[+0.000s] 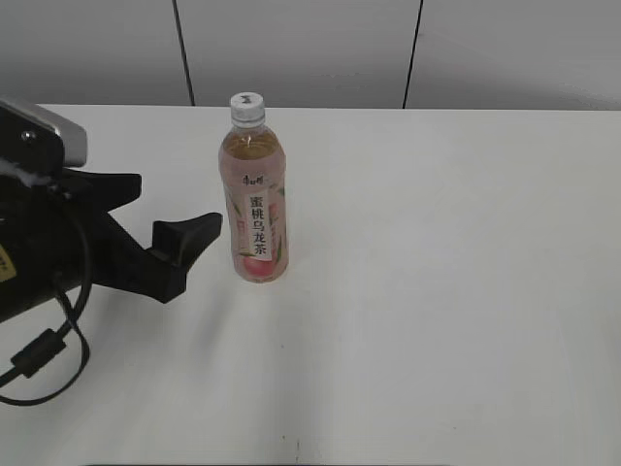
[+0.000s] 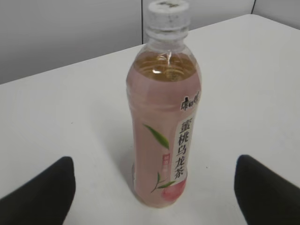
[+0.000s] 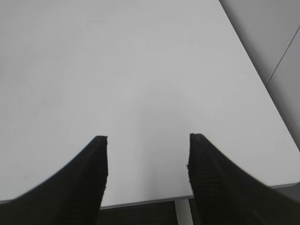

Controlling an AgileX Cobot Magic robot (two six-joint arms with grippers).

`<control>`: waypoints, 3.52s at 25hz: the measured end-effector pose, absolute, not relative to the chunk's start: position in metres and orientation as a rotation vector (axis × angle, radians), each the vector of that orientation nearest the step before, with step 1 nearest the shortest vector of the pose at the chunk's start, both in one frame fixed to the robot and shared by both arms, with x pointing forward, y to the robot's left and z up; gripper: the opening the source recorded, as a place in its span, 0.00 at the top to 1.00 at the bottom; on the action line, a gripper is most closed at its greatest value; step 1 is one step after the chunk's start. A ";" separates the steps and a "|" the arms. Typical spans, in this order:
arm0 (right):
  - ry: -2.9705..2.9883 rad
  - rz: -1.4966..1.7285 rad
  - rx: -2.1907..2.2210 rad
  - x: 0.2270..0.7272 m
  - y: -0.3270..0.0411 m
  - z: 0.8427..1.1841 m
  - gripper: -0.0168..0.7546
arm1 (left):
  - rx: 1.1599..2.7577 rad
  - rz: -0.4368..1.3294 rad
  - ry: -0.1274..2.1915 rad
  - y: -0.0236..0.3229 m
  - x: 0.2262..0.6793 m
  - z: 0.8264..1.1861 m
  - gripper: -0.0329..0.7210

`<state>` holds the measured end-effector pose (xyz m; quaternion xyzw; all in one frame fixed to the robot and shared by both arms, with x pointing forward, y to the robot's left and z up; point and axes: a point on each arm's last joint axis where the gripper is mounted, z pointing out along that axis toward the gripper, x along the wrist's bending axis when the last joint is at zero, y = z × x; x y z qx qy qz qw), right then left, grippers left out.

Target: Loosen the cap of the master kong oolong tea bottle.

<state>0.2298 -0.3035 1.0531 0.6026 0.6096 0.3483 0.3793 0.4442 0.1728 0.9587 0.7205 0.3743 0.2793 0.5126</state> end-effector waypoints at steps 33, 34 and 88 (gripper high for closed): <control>1.557 0.890 1.539 0.230 -0.304 1.053 0.43 | 1.588 0.636 0.731 0.112 0.524 0.879 0.17; 1.557 0.890 1.539 0.230 -0.304 1.053 0.43 | 1.595 0.632 0.732 0.111 0.526 0.876 0.17; 2.256 1.276 1.787 0.391 -0.240 1.114 0.43 | 1.713 0.478 0.471 0.087 0.524 0.870 0.45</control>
